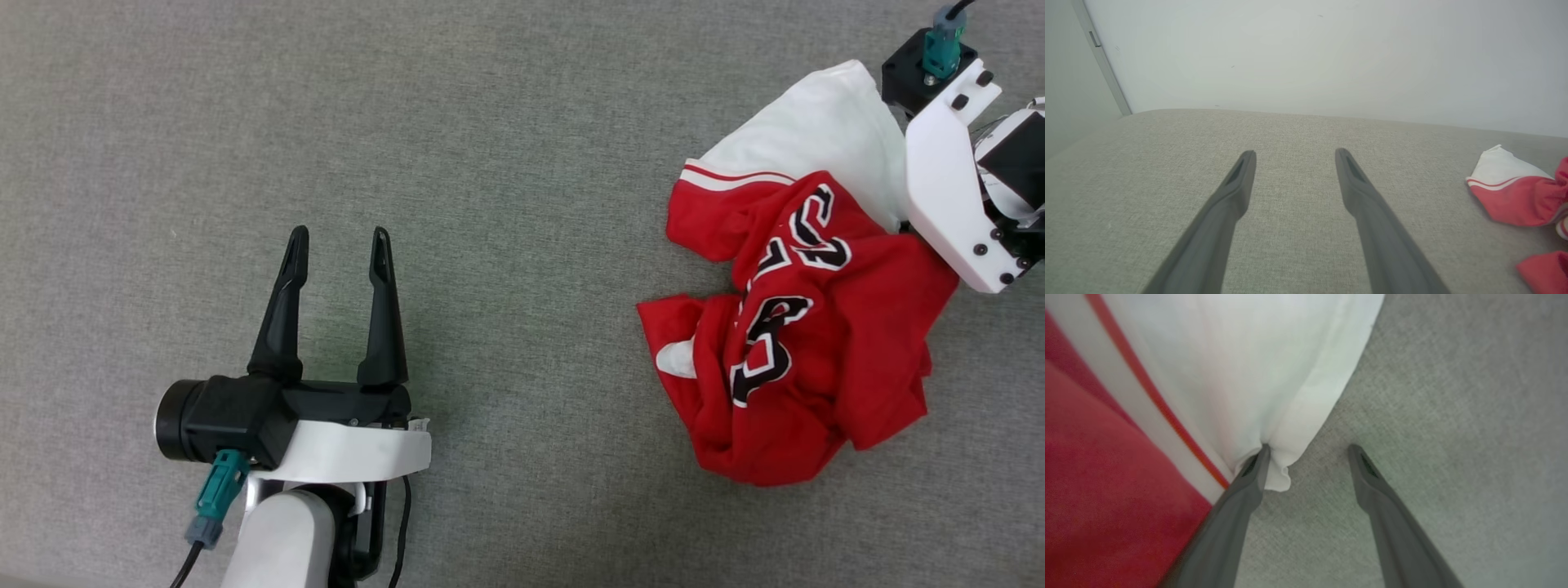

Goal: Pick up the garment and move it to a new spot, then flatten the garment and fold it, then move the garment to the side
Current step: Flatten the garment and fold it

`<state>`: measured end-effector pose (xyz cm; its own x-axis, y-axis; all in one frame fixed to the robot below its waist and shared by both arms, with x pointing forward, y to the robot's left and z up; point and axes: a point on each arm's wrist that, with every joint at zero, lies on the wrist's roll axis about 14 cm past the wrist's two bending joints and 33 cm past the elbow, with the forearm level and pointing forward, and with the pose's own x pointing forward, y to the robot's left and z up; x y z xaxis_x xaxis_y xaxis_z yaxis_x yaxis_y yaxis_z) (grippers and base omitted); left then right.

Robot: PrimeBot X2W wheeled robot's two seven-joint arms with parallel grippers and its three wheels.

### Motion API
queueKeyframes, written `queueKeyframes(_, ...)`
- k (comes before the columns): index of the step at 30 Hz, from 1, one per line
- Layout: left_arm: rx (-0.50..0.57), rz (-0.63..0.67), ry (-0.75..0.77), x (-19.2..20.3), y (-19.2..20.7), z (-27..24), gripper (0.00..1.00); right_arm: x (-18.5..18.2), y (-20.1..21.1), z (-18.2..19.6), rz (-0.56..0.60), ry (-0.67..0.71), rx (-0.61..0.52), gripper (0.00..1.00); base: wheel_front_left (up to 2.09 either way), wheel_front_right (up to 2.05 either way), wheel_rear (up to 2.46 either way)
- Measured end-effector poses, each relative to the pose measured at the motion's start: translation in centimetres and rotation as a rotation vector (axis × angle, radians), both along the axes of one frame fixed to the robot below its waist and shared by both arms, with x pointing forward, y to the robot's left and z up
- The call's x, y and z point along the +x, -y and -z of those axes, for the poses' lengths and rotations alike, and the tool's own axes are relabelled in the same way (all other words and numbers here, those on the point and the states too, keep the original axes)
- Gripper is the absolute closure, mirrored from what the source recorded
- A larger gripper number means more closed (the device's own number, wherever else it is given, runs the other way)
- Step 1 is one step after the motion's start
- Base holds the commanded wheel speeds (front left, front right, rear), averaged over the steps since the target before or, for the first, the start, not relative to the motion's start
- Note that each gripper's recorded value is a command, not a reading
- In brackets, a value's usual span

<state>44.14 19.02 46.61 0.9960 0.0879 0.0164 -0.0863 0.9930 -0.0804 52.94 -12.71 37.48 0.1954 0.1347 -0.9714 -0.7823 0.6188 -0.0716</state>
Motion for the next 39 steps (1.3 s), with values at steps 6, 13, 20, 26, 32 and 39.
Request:
queueKeyframes(6, 0.004, -0.023, -0.010, -0.2, -0.6, 0.2, 0.00, -0.3, -0.3, 1.4, -0.023, -0.027, -0.001, 0.53, 0.00, 0.00, 0.00)
queueKeyframes(13, 0.003, -0.036, -0.005, -0.9, -0.9, -0.3, 0.00, -0.3, -0.9, -0.2, -0.022, 0.041, 0.060, 1.00, 0.00, 0.00, 0.00)
queueKeyframes(20, -0.001, -0.041, 0.021, -3.1, -0.9, -1.9, 0.00, 0.0, -0.8, -6.7, -0.039, 0.256, 0.174, 1.00, 0.00, 0.00, 0.00)
queueKeyframes(26, -0.008, -0.030, 0.046, -4.9, -0.5, -3.2, 0.00, -3.3, 3.3, -10.5, 0.000, 0.354, 0.221, 1.00, 0.00, 0.00, 0.00)
queueKeyframes(32, -0.016, 0.008, 0.063, -5.6, 0.7, -3.8, 0.00, -8.8, 10.3, -10.3, 0.146, 0.342, 0.212, 1.00, 0.00, 0.00, 0.00)
queueKeyframes(39, -0.024, 0.051, 0.082, -5.5, 2.1, -4.3, 0.00, -18.6, 16.3, -4.3, 0.361, 0.167, 0.200, 1.00, 0.00, 0.00, 0.00)
